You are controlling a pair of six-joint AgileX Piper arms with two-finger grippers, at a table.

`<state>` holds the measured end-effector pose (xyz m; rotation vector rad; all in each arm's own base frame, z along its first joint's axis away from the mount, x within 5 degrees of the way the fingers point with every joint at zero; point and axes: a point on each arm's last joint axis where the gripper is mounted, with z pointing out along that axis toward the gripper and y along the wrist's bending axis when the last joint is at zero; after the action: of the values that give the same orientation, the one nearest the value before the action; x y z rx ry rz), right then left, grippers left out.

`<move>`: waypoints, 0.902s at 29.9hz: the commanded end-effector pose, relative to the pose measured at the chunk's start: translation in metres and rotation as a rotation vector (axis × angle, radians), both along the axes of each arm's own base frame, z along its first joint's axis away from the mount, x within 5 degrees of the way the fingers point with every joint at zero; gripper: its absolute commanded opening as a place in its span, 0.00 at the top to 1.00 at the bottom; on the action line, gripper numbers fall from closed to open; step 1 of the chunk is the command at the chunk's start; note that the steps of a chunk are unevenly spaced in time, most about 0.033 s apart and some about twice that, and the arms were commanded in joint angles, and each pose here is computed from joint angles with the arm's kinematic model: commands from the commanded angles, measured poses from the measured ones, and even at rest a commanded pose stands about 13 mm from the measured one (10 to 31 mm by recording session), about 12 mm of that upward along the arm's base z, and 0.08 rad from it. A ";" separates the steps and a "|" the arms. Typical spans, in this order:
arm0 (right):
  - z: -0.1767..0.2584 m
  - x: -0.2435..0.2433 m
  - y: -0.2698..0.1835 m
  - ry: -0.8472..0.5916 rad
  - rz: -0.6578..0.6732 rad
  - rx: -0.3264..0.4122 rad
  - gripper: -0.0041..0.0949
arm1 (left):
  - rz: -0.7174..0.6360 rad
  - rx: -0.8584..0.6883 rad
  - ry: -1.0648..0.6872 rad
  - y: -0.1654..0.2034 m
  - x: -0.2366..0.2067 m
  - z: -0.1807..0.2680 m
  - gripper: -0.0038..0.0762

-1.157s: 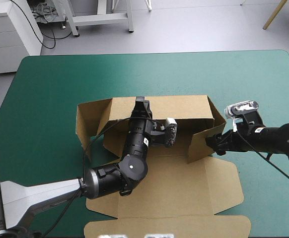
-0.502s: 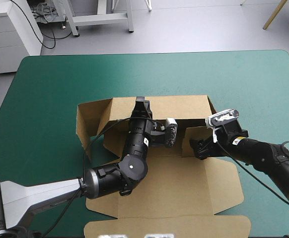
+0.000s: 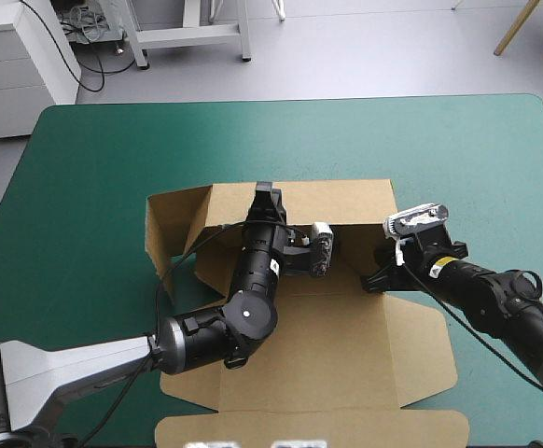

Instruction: Fold the box

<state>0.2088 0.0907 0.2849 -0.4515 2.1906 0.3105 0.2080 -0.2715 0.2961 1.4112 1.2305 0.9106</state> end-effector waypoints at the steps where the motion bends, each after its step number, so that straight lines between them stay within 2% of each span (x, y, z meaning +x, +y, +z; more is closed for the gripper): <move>1: 0.019 0.002 0.000 -0.108 -0.007 0.034 0.96 | -0.028 -0.041 -0.113 0.003 -0.004 0.030 0.95; 4: 0.019 0.002 0.000 -0.109 -0.008 0.036 0.97 | -0.028 -0.041 -0.113 0.003 -0.004 0.030 0.88; 6: 0.019 0.002 0.000 -0.109 -0.009 0.038 0.97 | -0.033 -0.039 -0.115 0.003 -0.004 0.030 0.80; 8: 0.019 0.002 0.000 -0.110 -0.009 0.039 0.97 | -0.046 -0.035 -0.120 0.002 -0.004 0.031 0.66; 11: 0.019 0.002 0.000 -0.106 -0.015 0.048 0.97 | -0.065 -0.051 -0.132 0.000 -0.005 0.032 0.37; 13: 0.018 0.001 0.001 -0.079 -0.029 0.068 0.97 | -0.062 -0.096 -0.124 -0.001 -0.005 0.032 0.25; 14: 0.018 0.001 0.001 -0.063 -0.034 0.075 0.97 | -0.058 -0.094 -0.129 -0.001 -0.006 0.033 0.22; 20: 0.034 0.006 0.002 0.020 -0.065 0.065 0.97 | -0.065 -0.084 -0.162 -0.008 -0.023 0.035 0.22; 27: 0.056 0.036 0.001 0.071 -0.168 -0.035 0.97 | -0.073 -0.065 -0.201 -0.015 -0.042 0.038 0.22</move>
<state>0.2320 0.0910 0.3171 -0.3266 2.3626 0.2259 0.1739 -0.2911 0.3004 1.3943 1.1600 0.8567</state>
